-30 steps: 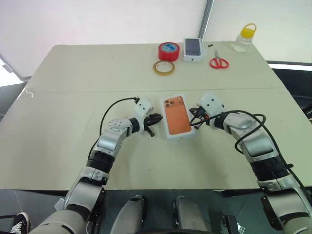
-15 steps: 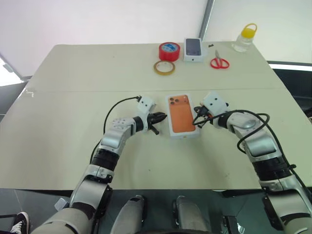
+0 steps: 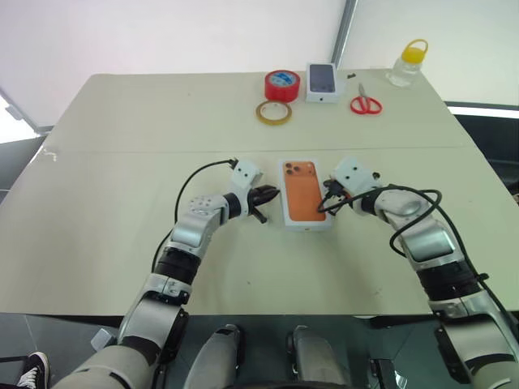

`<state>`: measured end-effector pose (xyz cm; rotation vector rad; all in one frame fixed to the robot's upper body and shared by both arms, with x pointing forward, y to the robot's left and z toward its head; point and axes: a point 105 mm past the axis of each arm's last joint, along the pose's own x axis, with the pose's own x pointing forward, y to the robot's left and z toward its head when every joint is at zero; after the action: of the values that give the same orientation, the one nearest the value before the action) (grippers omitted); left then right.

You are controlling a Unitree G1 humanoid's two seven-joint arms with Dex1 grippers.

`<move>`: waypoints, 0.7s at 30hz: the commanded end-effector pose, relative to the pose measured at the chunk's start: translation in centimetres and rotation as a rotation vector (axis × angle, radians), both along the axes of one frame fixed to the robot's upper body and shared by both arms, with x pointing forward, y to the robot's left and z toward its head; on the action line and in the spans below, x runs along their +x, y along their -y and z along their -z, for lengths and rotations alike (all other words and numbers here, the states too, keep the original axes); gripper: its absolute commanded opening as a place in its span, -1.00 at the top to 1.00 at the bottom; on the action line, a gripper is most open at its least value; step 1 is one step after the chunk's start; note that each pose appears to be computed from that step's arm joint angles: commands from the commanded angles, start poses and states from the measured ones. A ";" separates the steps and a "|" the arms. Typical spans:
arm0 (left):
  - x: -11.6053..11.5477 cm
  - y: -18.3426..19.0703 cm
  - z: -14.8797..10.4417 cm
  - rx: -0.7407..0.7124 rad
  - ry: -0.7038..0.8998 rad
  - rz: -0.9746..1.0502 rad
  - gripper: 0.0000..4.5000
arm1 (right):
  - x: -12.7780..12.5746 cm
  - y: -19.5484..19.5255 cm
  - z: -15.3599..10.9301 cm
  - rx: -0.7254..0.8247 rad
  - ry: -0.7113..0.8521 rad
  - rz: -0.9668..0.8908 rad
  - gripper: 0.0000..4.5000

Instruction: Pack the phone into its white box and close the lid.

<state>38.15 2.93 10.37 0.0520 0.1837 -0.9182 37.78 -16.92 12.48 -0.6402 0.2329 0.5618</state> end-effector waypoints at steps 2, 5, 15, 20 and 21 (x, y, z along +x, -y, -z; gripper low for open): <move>0.1 0.1 -1.4 -0.017 0.050 0.001 0.77 | 0.0 -1.0 -0.8 -0.013 0.044 -0.036 0.98; 0.6 -1.1 -1.4 -0.012 0.061 -0.040 0.77 | 0.2 -0.2 -1.3 -0.026 0.063 -0.018 0.98; 3.6 1.5 -5.6 -0.085 0.141 -0.100 0.77 | 2.6 0.1 -5.3 0.122 0.168 0.012 0.98; 3.9 2.7 -2.0 0.069 0.102 -0.078 0.77 | 1.7 -2.7 -1.3 0.088 0.046 -0.082 0.98; 3.8 2.8 -1.4 0.090 0.089 -0.072 0.77 | 1.4 -3.0 -0.8 0.083 0.028 -0.100 0.98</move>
<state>41.72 -0.24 11.77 0.1204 0.1477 -0.8416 39.61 -14.69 13.15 -0.5602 0.1667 0.6145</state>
